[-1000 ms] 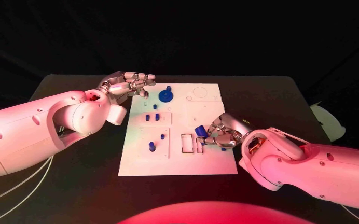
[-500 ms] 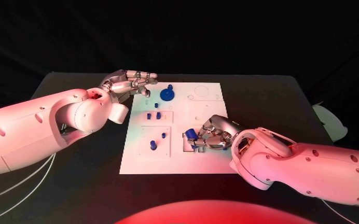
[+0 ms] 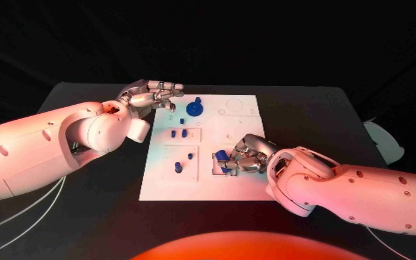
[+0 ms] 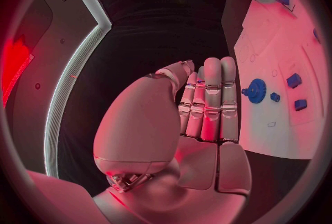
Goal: Assemble the parts on the task board
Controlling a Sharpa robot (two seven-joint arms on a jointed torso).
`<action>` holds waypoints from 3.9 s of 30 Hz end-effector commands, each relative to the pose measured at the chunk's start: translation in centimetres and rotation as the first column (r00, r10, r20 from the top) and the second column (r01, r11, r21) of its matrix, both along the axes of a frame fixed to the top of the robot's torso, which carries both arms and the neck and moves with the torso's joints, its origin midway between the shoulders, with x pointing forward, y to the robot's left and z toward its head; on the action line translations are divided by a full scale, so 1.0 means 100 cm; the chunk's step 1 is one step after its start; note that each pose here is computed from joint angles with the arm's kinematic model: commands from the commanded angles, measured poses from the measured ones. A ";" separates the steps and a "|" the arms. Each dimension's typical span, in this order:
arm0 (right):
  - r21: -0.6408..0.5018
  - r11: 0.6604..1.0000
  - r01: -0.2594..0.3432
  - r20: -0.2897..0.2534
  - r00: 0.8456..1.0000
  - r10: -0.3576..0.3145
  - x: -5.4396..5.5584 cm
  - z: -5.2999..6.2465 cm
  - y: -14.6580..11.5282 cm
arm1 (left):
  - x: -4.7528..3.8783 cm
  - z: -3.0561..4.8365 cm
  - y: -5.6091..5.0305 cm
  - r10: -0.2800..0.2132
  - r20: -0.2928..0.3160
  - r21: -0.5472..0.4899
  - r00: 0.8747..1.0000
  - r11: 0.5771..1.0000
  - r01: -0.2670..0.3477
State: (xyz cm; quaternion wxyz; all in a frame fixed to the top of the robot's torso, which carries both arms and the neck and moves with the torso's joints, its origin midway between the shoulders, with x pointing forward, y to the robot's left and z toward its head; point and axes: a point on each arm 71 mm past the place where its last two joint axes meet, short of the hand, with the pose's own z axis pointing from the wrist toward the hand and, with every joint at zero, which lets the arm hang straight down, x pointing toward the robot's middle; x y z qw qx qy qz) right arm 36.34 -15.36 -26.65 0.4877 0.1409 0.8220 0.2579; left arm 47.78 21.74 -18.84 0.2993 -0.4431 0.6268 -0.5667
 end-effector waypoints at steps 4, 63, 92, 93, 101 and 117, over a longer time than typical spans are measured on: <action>-0.007 1.000 -0.025 0.005 1.000 0.025 0.001 -0.001 0.001 | -0.0008 0.0012 -0.002 -0.017 0.002 -0.011 1.000 1.000 0.017; -0.216 0.976 0.028 0.141 0.990 0.003 -0.009 0.022 -0.088 | 0.0003 -0.0012 -0.002 -0.016 -0.005 -0.006 1.000 1.000 0.016; -0.273 0.962 0.009 0.113 0.993 0.023 -0.005 -0.009 -0.076 | -0.0003 -0.0011 0.000 -0.014 -0.005 -0.005 1.000 1.000 0.014; -0.280 0.960 0.004 0.118 0.993 0.030 -0.004 -0.009 -0.075 | -0.0004 -0.0011 0.000 -0.014 -0.005 -0.005 1.000 1.000 0.014; -0.378 0.924 -0.052 0.133 0.985 0.110 0.000 -0.014 -0.070 | -0.0006 -0.0011 0.001 -0.013 -0.006 -0.004 1.000 1.000 0.013; -0.480 0.866 -0.139 0.119 0.968 0.222 -0.001 -0.020 -0.058 | -0.0013 -0.0010 0.002 -0.013 -0.009 -0.002 1.000 1.000 0.013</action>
